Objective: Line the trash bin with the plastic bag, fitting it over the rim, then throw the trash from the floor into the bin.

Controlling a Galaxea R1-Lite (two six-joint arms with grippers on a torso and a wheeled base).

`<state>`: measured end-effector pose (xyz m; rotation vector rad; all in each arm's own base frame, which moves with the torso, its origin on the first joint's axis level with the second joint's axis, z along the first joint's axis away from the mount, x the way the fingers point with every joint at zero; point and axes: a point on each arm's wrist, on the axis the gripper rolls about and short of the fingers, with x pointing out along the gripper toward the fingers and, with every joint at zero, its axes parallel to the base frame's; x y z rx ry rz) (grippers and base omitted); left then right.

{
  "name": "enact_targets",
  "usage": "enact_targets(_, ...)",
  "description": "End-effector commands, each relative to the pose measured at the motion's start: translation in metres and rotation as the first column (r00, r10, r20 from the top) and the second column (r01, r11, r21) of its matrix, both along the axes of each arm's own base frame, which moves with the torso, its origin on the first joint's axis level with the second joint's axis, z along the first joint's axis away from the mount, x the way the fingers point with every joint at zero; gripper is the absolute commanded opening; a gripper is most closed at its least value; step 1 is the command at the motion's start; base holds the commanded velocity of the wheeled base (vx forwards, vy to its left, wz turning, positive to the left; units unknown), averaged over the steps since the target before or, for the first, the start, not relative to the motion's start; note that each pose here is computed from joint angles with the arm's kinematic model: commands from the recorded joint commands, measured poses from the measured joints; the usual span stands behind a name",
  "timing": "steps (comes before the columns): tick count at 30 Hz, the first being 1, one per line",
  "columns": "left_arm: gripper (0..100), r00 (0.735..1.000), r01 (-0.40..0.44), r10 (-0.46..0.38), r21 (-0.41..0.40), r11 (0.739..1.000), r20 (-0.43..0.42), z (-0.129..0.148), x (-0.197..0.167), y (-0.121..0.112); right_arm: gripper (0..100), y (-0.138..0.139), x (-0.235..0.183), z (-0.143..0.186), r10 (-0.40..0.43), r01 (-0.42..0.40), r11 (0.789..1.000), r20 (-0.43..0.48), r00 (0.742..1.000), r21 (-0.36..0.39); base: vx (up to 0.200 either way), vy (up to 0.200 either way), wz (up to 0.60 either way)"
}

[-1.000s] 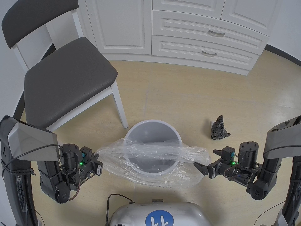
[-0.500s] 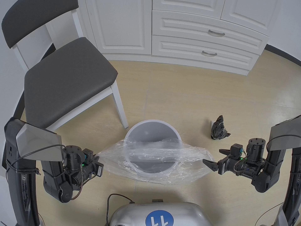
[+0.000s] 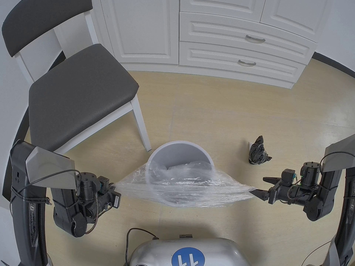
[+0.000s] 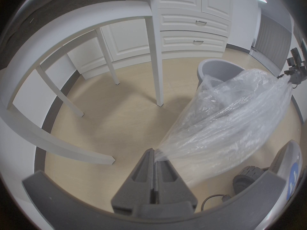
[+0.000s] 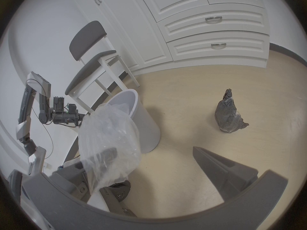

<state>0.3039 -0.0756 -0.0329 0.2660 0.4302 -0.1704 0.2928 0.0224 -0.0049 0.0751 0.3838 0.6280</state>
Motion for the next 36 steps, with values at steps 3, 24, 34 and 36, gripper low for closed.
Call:
enact_targets(3,0,1.000,-0.010,0.010,0.002,1.000,-0.003,-0.003,0.002,0.003,100,-0.020,0.004,0.000,-0.012,0.012,1.000,0.022,1.000,0.023,0.000,0.000,0.00)
enact_targets(24,0,0.998,0.059,-0.059,0.007,0.998,-0.005,0.020,-0.025,-0.009,100,-0.029,-0.016,0.052,-0.175,0.196,0.977,0.202,0.964,-0.089,0.000,0.000,0.00)
enact_targets(34,0,0.985,0.152,-0.149,0.027,0.988,-0.083,0.014,-0.053,-0.026,100,-0.014,-0.012,0.054,-0.130,0.152,0.985,0.220,0.967,-0.086,0.000,0.000,0.00)
enact_targets(36,0,0.983,0.159,-0.155,0.031,0.987,-0.100,0.011,-0.055,-0.026,100,-0.004,-0.016,0.055,-0.100,0.121,0.989,0.216,0.971,-0.086,0.000,0.000,0.00)
